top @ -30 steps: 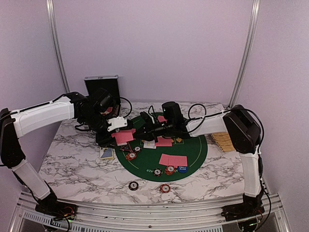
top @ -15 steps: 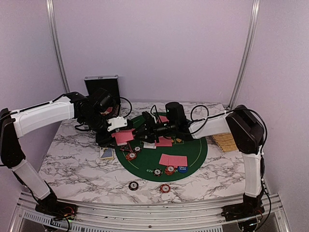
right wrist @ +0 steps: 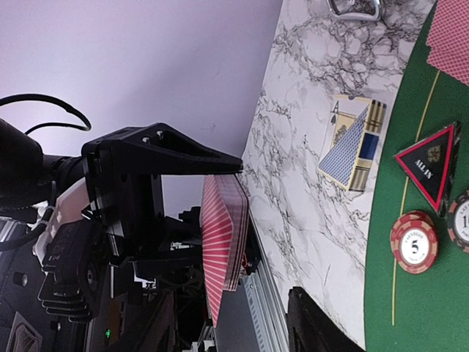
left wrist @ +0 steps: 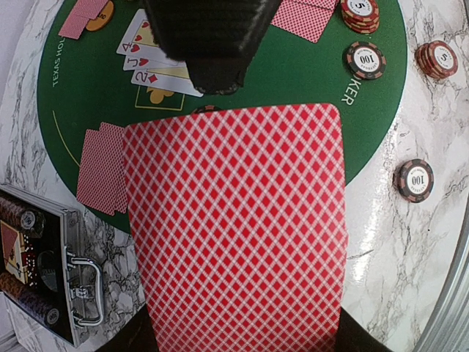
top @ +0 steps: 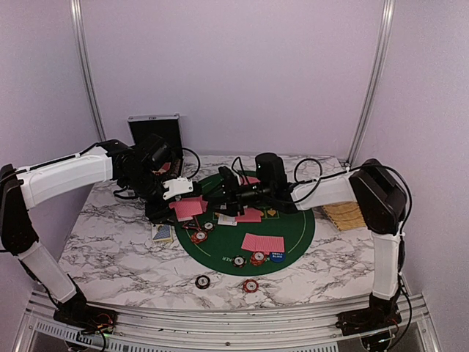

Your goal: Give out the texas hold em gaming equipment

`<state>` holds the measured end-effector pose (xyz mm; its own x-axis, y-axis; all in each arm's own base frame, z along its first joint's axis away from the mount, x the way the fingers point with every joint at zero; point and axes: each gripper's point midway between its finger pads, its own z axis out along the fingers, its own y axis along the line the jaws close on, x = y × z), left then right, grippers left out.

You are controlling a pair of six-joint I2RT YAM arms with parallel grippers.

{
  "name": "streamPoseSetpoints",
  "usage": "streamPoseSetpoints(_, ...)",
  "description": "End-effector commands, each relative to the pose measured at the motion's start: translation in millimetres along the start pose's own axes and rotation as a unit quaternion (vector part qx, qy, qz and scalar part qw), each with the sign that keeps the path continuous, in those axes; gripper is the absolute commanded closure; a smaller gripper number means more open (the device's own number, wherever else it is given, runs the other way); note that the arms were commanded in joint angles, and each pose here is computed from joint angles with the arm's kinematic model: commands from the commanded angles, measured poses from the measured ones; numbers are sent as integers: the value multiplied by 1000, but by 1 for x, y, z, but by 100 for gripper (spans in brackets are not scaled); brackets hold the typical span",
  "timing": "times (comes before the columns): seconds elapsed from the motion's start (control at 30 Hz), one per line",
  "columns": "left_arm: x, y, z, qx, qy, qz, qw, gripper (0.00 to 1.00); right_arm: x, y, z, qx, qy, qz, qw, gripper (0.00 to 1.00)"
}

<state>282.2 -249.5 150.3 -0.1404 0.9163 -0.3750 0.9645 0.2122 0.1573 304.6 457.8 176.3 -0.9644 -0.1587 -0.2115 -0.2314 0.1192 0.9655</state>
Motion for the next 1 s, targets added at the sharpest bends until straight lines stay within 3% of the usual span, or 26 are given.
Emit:
streamPoseSetpoints(0.0,-2,-1,-8,-3,-10,1,1000,100,3,18,19,-29,17,-21,999,51)
streamPoseSetpoints(0.17,-1,-1,-8,-3,-8,1,1000,100,4,21,29,-39,26,-21,999,59)
streamPoseSetpoints(0.4,-1,-1,-8,-5,-7,2,1000,100,1,28,32,-53,29,-20,998,94)
streamPoseSetpoints(0.5,-1,0,-8,-7,-6,3,1000,100,-2,26,24,-51,22,-16,998,100)
streamPoseSetpoints(0.97,1,2,-7,-10,0,2,1000,100,-28,-24,-69,19,-52,1,998,100)
